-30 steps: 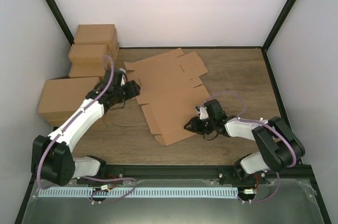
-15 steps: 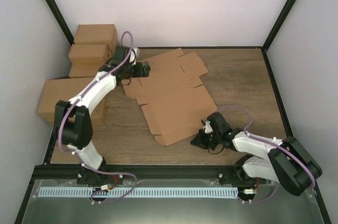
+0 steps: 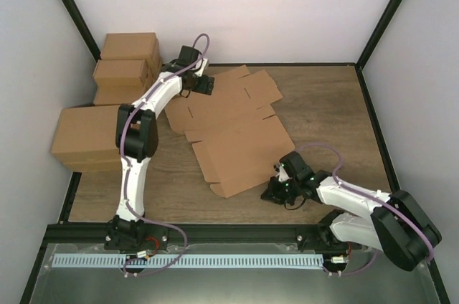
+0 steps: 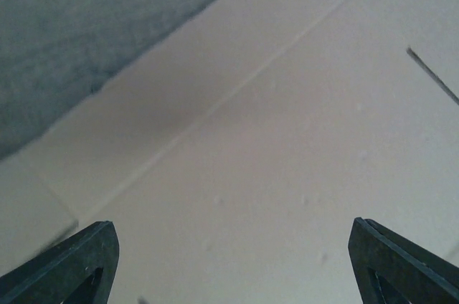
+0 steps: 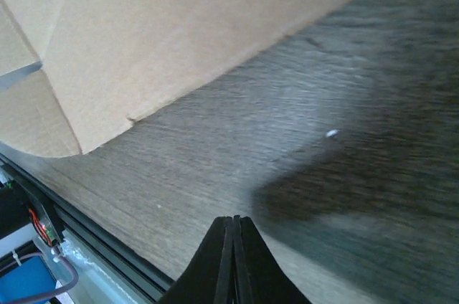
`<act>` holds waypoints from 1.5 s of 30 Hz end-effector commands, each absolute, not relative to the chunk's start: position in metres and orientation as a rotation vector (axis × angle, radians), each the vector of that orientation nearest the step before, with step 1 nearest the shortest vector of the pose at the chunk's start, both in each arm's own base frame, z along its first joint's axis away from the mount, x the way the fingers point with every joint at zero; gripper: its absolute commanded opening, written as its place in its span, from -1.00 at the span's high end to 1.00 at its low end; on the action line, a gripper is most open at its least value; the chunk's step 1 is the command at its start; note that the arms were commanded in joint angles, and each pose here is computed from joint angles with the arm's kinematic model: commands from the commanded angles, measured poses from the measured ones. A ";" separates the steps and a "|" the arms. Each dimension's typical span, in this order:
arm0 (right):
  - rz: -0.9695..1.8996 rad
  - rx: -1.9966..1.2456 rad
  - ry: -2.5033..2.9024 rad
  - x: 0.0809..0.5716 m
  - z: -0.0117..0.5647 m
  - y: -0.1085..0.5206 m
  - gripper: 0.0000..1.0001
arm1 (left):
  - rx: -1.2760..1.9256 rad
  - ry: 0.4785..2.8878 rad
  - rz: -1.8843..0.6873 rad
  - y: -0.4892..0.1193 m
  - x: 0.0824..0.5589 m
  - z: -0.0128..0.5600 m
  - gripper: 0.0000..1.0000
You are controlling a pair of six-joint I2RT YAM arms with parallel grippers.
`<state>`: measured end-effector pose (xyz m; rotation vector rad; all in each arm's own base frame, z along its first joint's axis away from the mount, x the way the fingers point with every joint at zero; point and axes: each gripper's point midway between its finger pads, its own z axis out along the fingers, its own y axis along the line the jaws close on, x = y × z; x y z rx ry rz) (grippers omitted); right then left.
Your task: Fold the paper box
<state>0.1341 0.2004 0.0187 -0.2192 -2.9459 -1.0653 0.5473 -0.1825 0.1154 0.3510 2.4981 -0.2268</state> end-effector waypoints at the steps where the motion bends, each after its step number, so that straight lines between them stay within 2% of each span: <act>1: -1.138 -0.071 -2.996 0.146 0.048 0.212 0.96 | 0.442 2.491 -0.167 -0.174 0.575 0.119 -0.82; 8: -1.223 0.053 -3.100 0.177 0.085 0.227 0.88 | 0.365 2.479 -0.250 -0.142 0.605 0.105 -0.89; 16: -1.067 0.099 -3.221 0.221 0.088 0.238 0.85 | 0.116 2.535 -0.077 -0.085 0.616 0.086 -0.93; 21: -1.078 0.119 -3.197 0.224 0.082 0.244 0.85 | 0.010 2.557 -0.130 -0.067 0.618 0.075 -0.98; 27: -1.047 0.113 -3.196 0.220 0.074 0.240 0.84 | -0.129 2.636 -0.217 -0.055 0.608 0.050 -0.94; 30: -1.052 0.109 -3.191 0.219 0.074 0.240 0.84 | -0.192 2.678 -0.336 -0.056 0.600 0.040 -0.74; 34: -1.068 0.102 -3.191 0.219 0.076 0.240 0.84 | -0.197 2.685 -0.428 -0.065 0.598 0.039 -0.27; 37: -1.056 0.100 -3.196 0.219 0.075 0.239 0.84 | -0.180 2.664 -0.482 -0.072 0.599 0.046 0.27; 39: -1.047 0.099 -3.197 0.218 0.074 0.238 0.84 | -0.176 2.650 -0.476 -0.071 0.600 0.053 0.73; 40: -1.044 0.099 -3.201 0.218 0.075 0.237 0.84 | -0.172 2.641 -0.470 -0.069 0.599 0.059 0.89; 45: -1.034 0.148 -3.253 0.226 0.085 0.236 0.84 | -0.090 2.548 -0.464 -0.071 0.590 0.096 0.93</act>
